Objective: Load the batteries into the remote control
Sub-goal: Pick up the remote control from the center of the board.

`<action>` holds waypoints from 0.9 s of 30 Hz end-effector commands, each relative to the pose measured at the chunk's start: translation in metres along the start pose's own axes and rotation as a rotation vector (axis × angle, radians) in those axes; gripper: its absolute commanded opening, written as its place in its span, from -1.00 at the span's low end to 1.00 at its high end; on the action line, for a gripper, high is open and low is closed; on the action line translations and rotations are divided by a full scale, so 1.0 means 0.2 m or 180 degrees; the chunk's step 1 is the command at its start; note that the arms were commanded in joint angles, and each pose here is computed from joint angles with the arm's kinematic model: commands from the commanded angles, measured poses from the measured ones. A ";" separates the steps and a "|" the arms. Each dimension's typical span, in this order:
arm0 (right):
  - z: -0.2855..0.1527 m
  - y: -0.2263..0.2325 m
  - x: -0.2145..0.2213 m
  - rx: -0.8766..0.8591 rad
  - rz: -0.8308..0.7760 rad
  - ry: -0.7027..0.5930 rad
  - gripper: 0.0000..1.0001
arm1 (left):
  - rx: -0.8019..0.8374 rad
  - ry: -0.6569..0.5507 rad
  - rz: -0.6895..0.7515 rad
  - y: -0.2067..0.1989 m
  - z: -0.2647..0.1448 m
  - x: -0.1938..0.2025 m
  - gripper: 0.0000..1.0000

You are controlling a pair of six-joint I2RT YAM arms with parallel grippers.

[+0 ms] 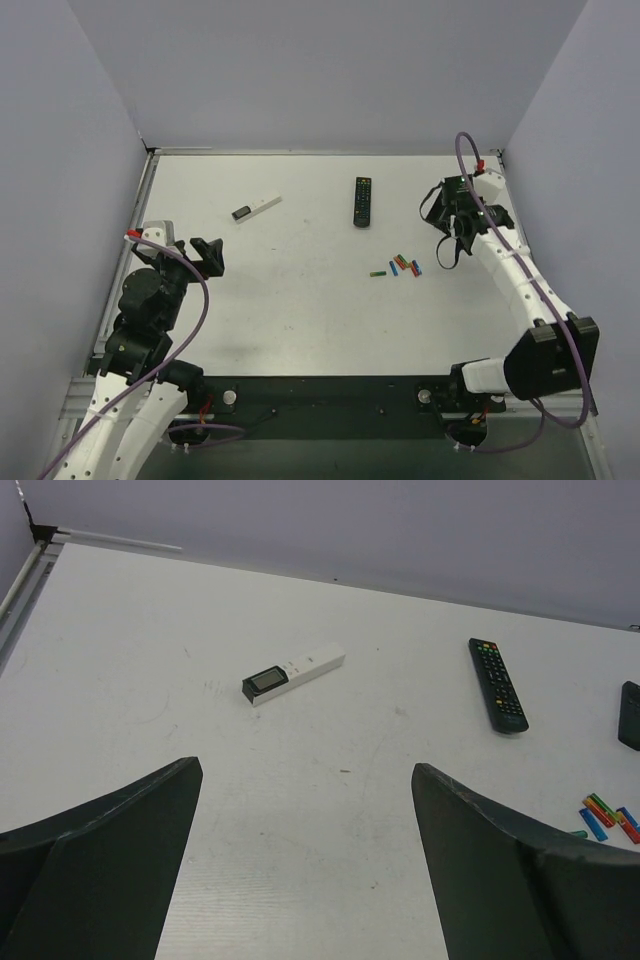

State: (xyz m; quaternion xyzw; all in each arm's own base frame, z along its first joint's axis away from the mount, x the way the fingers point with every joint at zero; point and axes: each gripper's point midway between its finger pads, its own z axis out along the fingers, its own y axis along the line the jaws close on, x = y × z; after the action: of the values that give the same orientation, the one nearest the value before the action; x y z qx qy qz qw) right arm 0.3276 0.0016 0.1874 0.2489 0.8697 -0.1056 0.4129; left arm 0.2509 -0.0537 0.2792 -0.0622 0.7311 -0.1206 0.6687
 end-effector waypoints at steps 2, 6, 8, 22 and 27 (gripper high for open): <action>0.25 0.02 0.01 0.0178 0.0322 0.0499 0.80 | -0.0003 -0.0122 -0.0020 -0.01 -0.01 -0.05 0.95; 0.49 0.10 0.00 0.0163 0.0366 0.0799 0.72 | -0.0009 -0.0119 0.0002 -0.01 -0.02 -0.05 0.95; 0.60 0.11 0.03 0.0192 0.0379 0.0950 0.64 | 0.0014 -0.0112 0.0008 -0.01 -0.02 -0.05 0.95; 1.01 0.19 0.11 0.0317 0.0327 0.1279 0.45 | 0.0048 -0.0036 0.0080 -0.03 -0.01 -0.02 0.95; 1.07 0.19 0.17 0.0377 0.0308 0.1406 0.33 | 0.0034 -0.0040 0.0080 -0.03 -0.02 -0.02 0.95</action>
State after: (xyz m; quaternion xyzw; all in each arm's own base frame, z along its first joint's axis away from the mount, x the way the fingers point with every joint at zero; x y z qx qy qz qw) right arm 0.4685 -0.0324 0.0209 0.3233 0.9188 -0.0780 0.2128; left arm 0.2475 -0.0588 0.2780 -0.0510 0.7331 -0.1201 0.6675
